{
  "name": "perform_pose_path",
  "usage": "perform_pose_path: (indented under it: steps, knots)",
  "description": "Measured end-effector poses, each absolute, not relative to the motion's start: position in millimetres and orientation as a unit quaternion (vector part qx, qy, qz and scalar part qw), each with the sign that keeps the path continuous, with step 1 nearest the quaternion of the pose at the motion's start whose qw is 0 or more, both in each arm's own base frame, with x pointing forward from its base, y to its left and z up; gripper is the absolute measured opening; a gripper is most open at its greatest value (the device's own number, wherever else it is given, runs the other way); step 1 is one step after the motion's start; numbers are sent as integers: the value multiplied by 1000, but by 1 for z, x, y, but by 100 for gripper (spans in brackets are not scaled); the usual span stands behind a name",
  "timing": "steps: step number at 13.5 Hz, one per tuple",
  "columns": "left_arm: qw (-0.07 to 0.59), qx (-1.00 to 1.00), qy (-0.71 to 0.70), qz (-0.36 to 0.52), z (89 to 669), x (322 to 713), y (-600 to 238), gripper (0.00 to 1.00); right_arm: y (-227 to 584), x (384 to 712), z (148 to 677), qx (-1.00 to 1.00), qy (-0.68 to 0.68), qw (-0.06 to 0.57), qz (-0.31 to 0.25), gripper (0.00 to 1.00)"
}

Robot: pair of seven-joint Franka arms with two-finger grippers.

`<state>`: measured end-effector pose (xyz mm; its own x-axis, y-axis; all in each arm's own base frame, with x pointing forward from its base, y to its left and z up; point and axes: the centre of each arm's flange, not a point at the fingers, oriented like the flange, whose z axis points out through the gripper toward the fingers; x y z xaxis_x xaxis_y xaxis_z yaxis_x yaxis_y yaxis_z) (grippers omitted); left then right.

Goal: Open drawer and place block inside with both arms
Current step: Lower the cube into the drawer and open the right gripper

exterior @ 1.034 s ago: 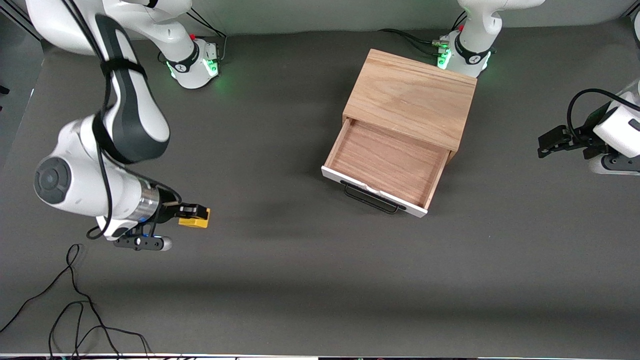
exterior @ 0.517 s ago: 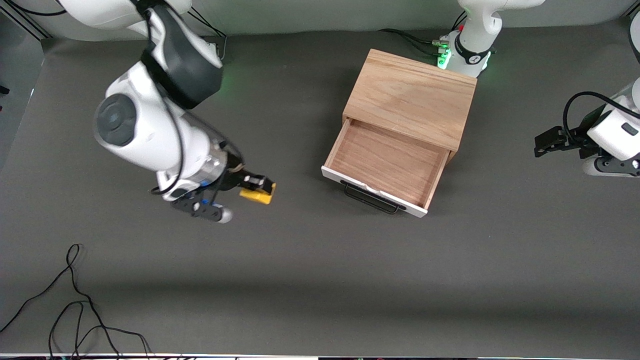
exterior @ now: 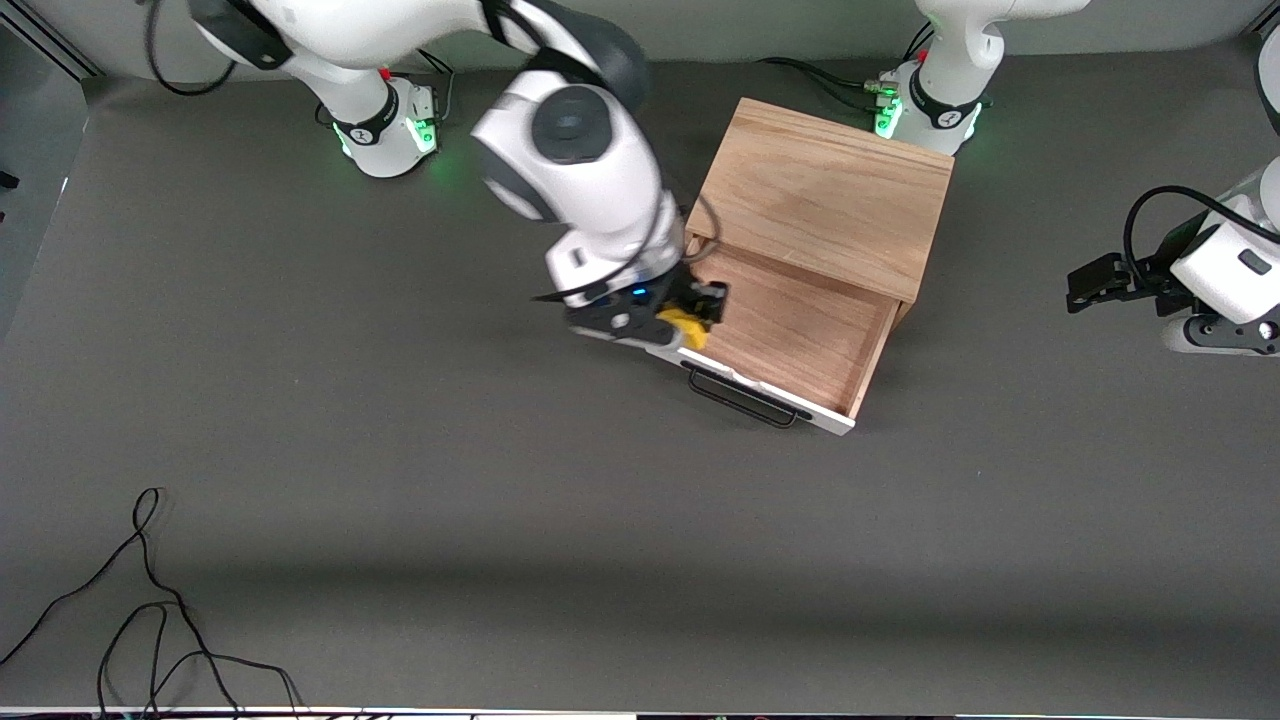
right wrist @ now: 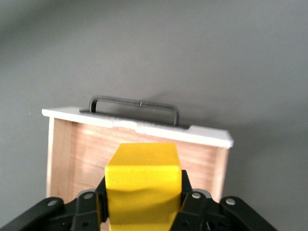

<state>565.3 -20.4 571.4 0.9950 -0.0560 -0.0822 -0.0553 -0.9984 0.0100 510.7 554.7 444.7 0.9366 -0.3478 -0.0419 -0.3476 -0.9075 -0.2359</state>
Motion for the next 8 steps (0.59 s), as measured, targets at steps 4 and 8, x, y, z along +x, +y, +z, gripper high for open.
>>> perform_pose_path:
  steps: [4,8]
  knots:
    - [4,999,-28,-45,569,566,-20,100,598,483,382,-975,192,109,0,55]
    - [4,998,-29,-47,566,567,-21,100,599,486,346,-974,208,94,14,55]
